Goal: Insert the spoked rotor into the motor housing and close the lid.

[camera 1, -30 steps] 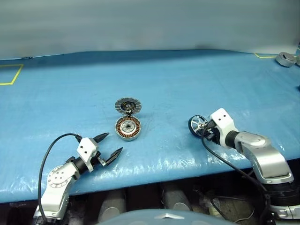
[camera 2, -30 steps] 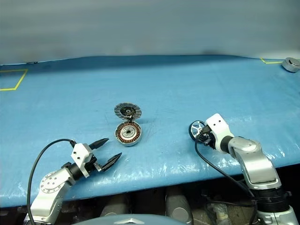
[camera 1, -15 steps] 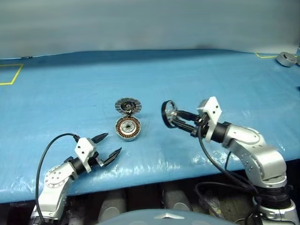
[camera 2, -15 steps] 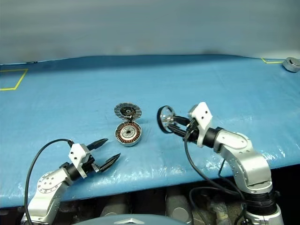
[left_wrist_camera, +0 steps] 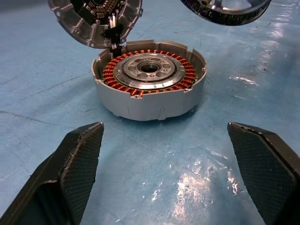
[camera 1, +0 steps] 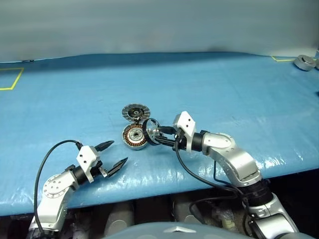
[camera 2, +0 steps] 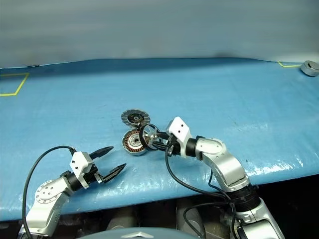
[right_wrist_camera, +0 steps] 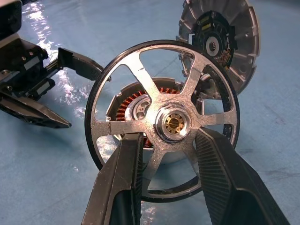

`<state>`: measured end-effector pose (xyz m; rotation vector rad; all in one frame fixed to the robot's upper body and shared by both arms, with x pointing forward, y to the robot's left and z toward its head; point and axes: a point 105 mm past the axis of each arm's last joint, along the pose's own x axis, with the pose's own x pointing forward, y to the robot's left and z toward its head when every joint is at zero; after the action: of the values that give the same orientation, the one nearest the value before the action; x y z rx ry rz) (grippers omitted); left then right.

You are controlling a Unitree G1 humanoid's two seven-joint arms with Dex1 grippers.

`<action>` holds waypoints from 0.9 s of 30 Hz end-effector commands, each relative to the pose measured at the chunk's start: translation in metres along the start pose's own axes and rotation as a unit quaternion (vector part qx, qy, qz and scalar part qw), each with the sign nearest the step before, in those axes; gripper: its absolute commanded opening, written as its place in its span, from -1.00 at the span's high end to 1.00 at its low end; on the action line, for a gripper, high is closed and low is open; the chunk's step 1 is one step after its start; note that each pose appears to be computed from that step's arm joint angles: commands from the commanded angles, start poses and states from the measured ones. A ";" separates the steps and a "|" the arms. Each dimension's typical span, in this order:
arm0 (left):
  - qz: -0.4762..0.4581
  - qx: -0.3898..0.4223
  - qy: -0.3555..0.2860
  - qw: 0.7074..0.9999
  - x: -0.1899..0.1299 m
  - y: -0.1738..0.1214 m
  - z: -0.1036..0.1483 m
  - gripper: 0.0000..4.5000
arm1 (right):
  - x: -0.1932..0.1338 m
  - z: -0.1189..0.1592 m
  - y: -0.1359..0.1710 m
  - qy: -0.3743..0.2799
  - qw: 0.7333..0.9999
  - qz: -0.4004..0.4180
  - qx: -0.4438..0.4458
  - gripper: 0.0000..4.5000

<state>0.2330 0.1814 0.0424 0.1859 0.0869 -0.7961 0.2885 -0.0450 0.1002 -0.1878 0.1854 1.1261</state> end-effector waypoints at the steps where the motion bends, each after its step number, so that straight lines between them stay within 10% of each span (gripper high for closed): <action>1: 0.010 0.014 -0.012 1.000 -0.004 0.003 0.006 -1.00 | 0.010 0.016 -0.003 -0.021 0.999 0.000 -0.031 0.41; 27: 0.029 0.016 -0.008 0.999 -0.005 0.001 0.002 -1.00 | 0.051 0.018 0.007 -0.018 0.998 0.040 -0.043 0.41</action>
<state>0.2304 0.1853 0.0403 0.1941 0.0796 -0.7485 0.3036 0.0034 0.0916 -0.2291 0.1728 1.2048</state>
